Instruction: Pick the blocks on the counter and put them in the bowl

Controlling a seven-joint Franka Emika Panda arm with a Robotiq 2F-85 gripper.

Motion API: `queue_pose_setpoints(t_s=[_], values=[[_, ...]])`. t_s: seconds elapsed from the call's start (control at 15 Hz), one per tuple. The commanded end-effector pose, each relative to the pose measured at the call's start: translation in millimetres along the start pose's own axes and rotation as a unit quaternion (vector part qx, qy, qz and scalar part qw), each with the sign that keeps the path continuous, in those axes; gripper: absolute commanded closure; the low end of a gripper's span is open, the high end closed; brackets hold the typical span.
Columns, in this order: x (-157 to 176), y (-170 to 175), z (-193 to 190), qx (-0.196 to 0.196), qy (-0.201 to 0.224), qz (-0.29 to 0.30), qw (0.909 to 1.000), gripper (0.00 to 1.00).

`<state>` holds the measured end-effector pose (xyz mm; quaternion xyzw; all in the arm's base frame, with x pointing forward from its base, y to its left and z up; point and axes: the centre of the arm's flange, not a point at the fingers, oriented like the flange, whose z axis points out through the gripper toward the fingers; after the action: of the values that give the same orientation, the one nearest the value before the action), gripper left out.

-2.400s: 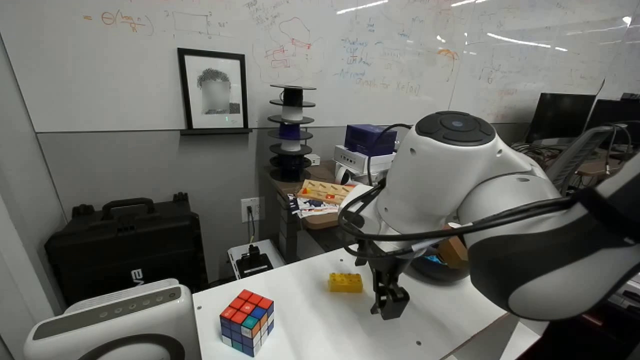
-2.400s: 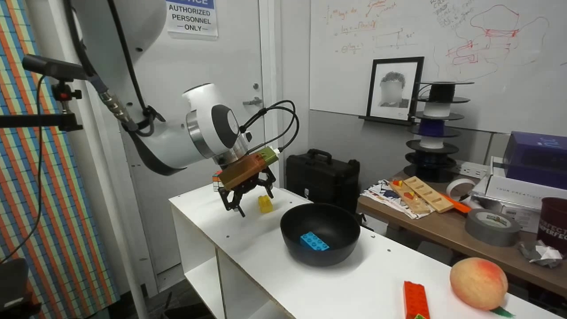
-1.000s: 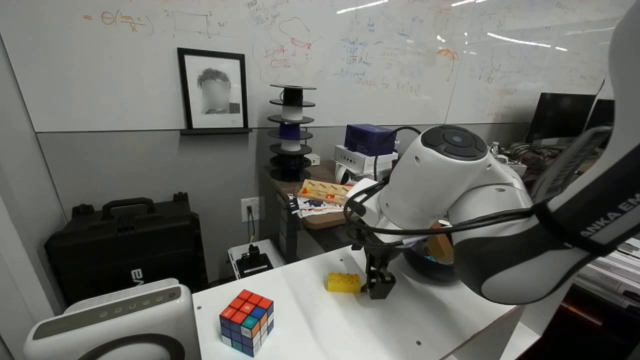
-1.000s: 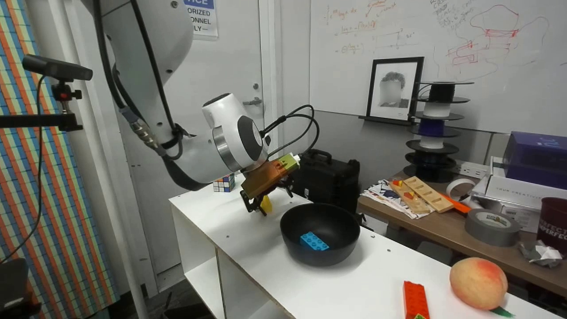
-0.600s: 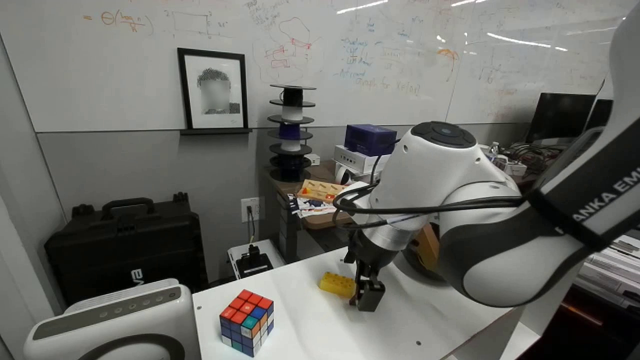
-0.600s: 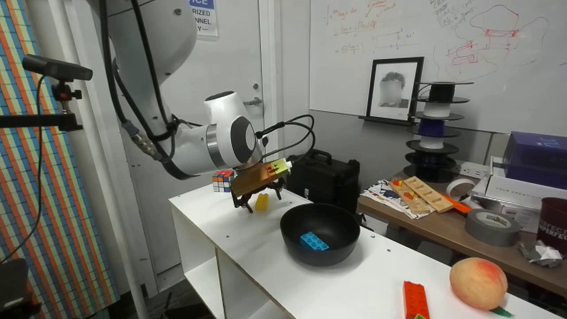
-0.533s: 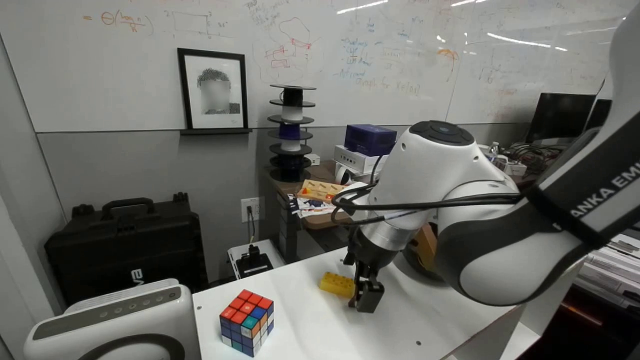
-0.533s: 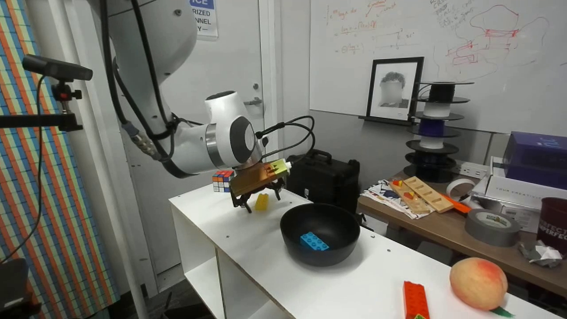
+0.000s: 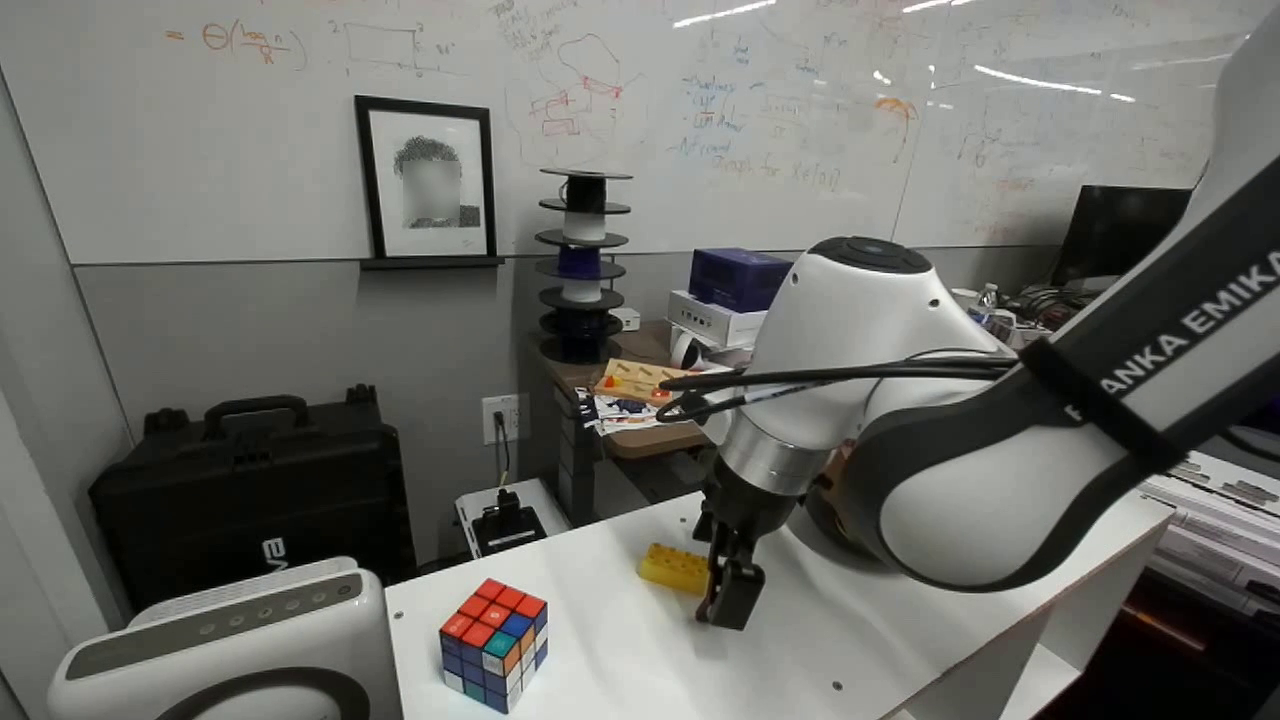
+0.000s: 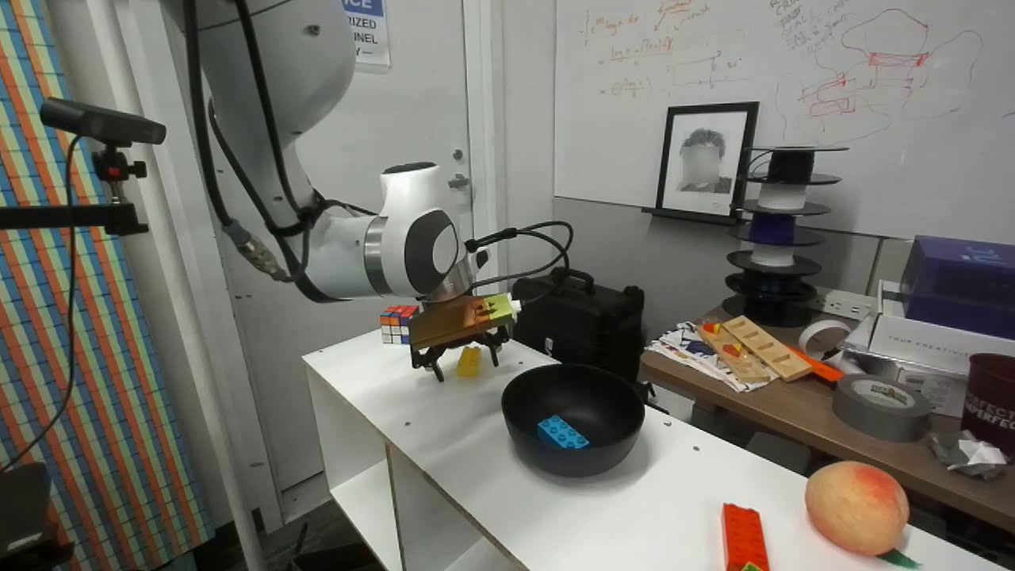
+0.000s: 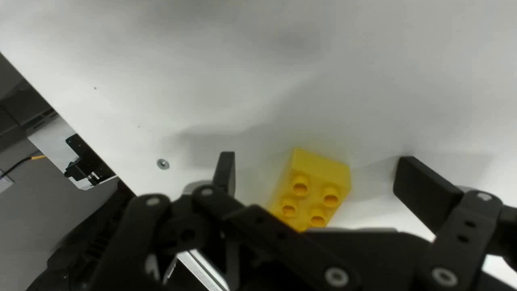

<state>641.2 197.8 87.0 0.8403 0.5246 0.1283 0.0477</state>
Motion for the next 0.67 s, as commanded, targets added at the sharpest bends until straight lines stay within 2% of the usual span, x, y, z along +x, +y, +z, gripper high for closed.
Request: queue_pose_setpoints(t_s=[0.0, 0.07, 0.4, 0.47, 0.6], values=[[1.3, 12.3, 15.9, 0.006, 0.002, 0.027, 0.9996, 0.17], [1.0, 12.2, 18.6, 0.009, 0.005, 0.033, 0.9994, 0.32], [4.6, 18.5, 24.0, 0.010, 0.013, 0.049, 0.9986, 0.72], [5.3, 19.4, 24.0, 0.008, 0.015, 0.050, 0.9986, 0.78], [6.4, 17.9, 20.6, 0.004, 0.018, 0.050, 0.9986, 0.74]])
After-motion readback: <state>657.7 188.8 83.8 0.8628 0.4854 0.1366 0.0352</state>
